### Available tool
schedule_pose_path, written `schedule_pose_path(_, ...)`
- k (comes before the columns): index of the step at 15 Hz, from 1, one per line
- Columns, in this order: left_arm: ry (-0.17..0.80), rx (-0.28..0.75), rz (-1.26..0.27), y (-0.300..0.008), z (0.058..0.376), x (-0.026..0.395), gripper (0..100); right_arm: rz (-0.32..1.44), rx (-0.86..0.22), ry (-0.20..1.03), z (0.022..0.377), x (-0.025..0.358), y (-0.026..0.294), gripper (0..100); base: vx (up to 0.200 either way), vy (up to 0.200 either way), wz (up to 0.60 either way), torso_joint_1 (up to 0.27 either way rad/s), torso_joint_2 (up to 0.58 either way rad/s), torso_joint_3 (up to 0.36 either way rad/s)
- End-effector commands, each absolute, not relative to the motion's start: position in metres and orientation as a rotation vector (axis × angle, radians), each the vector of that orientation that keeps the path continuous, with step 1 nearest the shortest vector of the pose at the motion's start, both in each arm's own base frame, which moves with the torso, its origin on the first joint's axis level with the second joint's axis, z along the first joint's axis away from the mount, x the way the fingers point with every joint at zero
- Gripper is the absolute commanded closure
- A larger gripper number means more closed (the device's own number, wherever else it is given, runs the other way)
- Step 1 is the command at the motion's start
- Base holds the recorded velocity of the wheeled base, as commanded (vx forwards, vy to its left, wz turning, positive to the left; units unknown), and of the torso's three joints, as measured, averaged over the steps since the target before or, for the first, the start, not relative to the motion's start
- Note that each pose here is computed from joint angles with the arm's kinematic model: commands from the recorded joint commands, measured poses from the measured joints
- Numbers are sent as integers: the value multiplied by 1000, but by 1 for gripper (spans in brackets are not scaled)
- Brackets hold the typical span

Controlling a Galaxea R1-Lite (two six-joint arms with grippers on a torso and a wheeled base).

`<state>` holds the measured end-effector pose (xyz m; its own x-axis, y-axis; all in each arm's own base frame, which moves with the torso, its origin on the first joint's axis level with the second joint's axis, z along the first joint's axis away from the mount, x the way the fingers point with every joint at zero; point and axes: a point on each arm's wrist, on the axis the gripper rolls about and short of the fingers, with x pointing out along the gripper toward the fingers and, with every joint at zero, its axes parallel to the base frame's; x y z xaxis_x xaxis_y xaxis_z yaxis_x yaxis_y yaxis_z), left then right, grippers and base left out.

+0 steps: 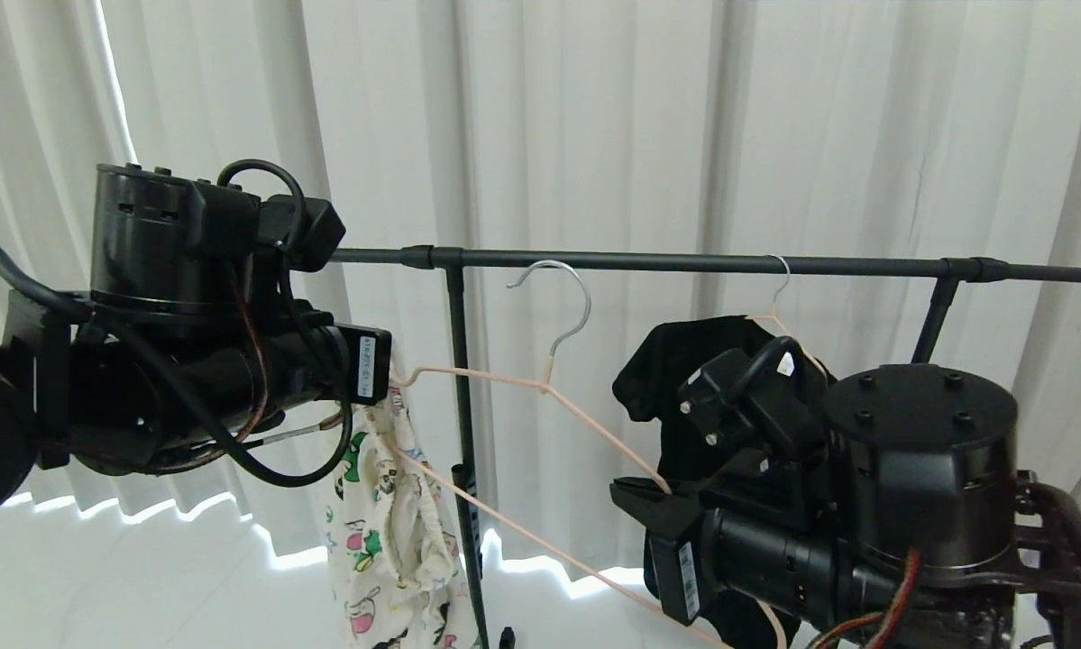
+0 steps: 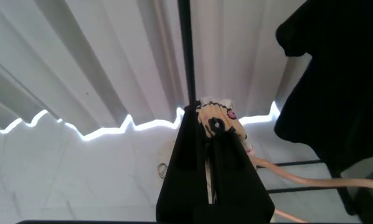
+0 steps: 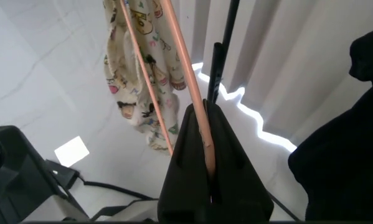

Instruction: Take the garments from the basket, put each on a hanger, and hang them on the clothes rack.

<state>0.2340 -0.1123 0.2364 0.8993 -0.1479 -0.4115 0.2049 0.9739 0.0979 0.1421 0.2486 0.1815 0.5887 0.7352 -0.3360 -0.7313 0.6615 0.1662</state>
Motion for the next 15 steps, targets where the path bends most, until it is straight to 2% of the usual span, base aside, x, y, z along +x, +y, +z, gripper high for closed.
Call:
schedule_pose_path(1, 372, 110, -241, -123, 248, 221, 100, 851, -2, 414, 170, 149, 262, 100, 0, 0, 0, 0, 0, 0)
schedule_pose_path(8, 290, 89, -404, -158, 272, 198, 100, 861, 9, 411, 164, 156, 283, 100, 0, 0, 0, 0, 0, 0)
schedule_pose_path(13, 312, 113, -454, -165, 272, 186, 100, 816, 17, 401, 164, 158, 283, 100, 0, 0, 0, 0, 0, 0)
schedule_pose_path(15, 313, 113, -452, -164, 272, 186, 100, 795, 56, 383, 167, 159, 284, 100, 0, 0, 0, 0, 0, 0)
